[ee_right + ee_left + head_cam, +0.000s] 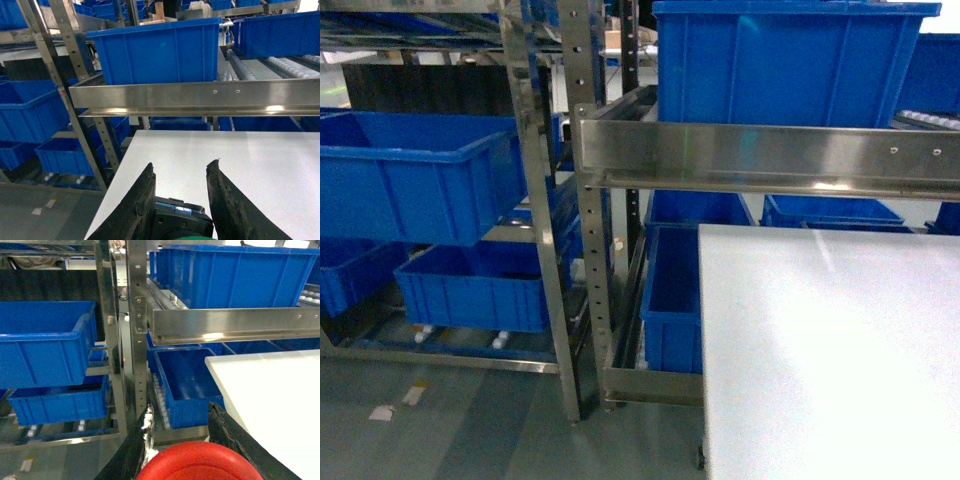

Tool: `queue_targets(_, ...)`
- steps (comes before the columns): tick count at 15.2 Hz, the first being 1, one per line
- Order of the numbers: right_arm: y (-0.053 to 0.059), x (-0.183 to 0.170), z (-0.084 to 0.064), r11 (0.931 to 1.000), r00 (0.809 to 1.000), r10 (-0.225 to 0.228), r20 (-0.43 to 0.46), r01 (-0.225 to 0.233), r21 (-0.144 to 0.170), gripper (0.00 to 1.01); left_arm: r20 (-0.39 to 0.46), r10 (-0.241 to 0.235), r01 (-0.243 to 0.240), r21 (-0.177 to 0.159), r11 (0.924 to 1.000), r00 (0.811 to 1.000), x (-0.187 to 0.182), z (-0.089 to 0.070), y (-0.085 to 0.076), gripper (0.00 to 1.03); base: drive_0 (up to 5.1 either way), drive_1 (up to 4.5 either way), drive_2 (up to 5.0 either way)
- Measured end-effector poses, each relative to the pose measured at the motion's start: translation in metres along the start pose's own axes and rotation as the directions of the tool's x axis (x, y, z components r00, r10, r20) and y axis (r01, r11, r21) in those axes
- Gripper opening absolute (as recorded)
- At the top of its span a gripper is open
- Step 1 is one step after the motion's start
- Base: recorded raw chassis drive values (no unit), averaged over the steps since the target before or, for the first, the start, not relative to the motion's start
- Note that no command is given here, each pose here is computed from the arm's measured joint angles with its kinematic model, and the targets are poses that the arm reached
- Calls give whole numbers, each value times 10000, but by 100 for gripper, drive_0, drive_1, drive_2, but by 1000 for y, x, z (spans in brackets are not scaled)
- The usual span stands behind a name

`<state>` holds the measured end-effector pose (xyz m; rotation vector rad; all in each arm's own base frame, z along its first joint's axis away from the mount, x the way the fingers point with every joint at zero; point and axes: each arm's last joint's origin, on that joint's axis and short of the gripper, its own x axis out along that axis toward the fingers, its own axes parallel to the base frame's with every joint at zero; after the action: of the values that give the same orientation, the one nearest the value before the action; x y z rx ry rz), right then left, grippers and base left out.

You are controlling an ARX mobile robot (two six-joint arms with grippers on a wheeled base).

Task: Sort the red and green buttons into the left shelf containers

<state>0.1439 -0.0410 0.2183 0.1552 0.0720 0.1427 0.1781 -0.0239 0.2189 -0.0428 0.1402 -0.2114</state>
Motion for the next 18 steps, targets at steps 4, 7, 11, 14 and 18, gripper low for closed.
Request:
queue_targets(4, 0, 0, 0, 10000, 10000, -4, -3, 4, 2, 28, 1, 11, -11, -2, 10000, 10000, 0, 0, 0, 28, -478, 357, 127)
queue_targets(7, 0, 0, 0, 10000, 10000, 2, 16, -2, -13, 28, 12, 11, -11, 0, 10000, 10000, 0, 0, 0, 28, -487, 347, 118)
queue_targets(11, 0, 0, 0, 10000, 10000, 4, 33, -4, -27, 28, 4, -4, 4, 0, 10000, 10000, 0, 0, 0, 28, -489, 349, 120)
queue_targets(14, 0, 0, 0, 10000, 10000, 1, 10, -1, -32, 28, 5, 23, -23, -2, 10000, 10000, 0, 0, 0, 28, -488, 348, 120)
queue_targets(18, 0, 0, 0, 10000, 10000, 5, 13, -5, -38, 28, 1, 15, -15, -2, 10000, 10000, 0, 0, 0, 28, -477, 359, 132)
